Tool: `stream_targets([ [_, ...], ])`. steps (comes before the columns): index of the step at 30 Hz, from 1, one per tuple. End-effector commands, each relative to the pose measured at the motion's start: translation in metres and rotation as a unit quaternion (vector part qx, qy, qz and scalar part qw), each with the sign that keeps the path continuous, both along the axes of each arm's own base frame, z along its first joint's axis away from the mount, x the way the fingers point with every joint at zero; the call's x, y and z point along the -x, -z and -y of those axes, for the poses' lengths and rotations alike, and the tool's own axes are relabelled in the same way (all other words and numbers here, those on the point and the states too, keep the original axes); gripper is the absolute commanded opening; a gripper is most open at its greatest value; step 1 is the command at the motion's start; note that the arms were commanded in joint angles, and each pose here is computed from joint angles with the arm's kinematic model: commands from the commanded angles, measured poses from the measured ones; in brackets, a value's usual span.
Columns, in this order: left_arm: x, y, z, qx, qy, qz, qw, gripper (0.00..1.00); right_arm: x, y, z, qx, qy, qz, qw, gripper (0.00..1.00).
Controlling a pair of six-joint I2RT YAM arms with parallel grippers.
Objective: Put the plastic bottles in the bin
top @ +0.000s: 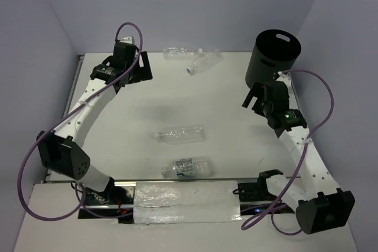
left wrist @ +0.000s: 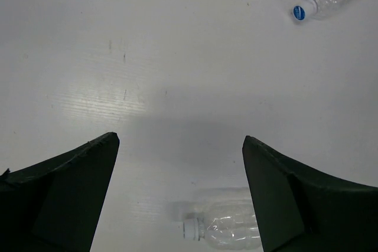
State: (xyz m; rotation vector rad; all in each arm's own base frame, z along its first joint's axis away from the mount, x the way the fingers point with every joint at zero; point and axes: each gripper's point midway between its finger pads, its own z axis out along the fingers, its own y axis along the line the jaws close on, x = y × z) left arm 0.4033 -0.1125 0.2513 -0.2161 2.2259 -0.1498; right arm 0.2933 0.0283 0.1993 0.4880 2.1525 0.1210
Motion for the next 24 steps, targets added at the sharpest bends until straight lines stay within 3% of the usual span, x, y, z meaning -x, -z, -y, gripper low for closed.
stream_targets([
  [1, -0.011, -0.007, -0.006, 0.002, -0.049, 0.003, 0.999, 0.99, 0.002, 0.003, 0.001, -0.003, 0.011, 0.005, 1.000, 1.00],
  [5, -0.014, -0.003, 0.000, 0.014, -0.050, -0.013, 0.999, 0.99, 0.006, 0.001, 0.001, -0.008, 0.010, 0.014, 1.000, 1.00],
  [11, -0.026, 0.007, -0.004, 0.068, -0.134, -0.037, 0.988, 0.99, 0.009, 0.004, 0.003, -0.006, 0.018, 0.005, 1.000, 1.00],
  [17, -0.069, 0.010, 0.039, 0.198, -0.127, -0.046, 0.971, 0.99, 0.013, 0.001, -0.002, -0.019, 0.006, 0.015, 1.000, 1.00],
  [24, -0.131, 0.033, 0.070, 0.336, -0.167, -0.048, 0.926, 0.99, 0.018, -0.001, -0.004, -0.028, 0.004, 0.016, 0.999, 1.00],
])
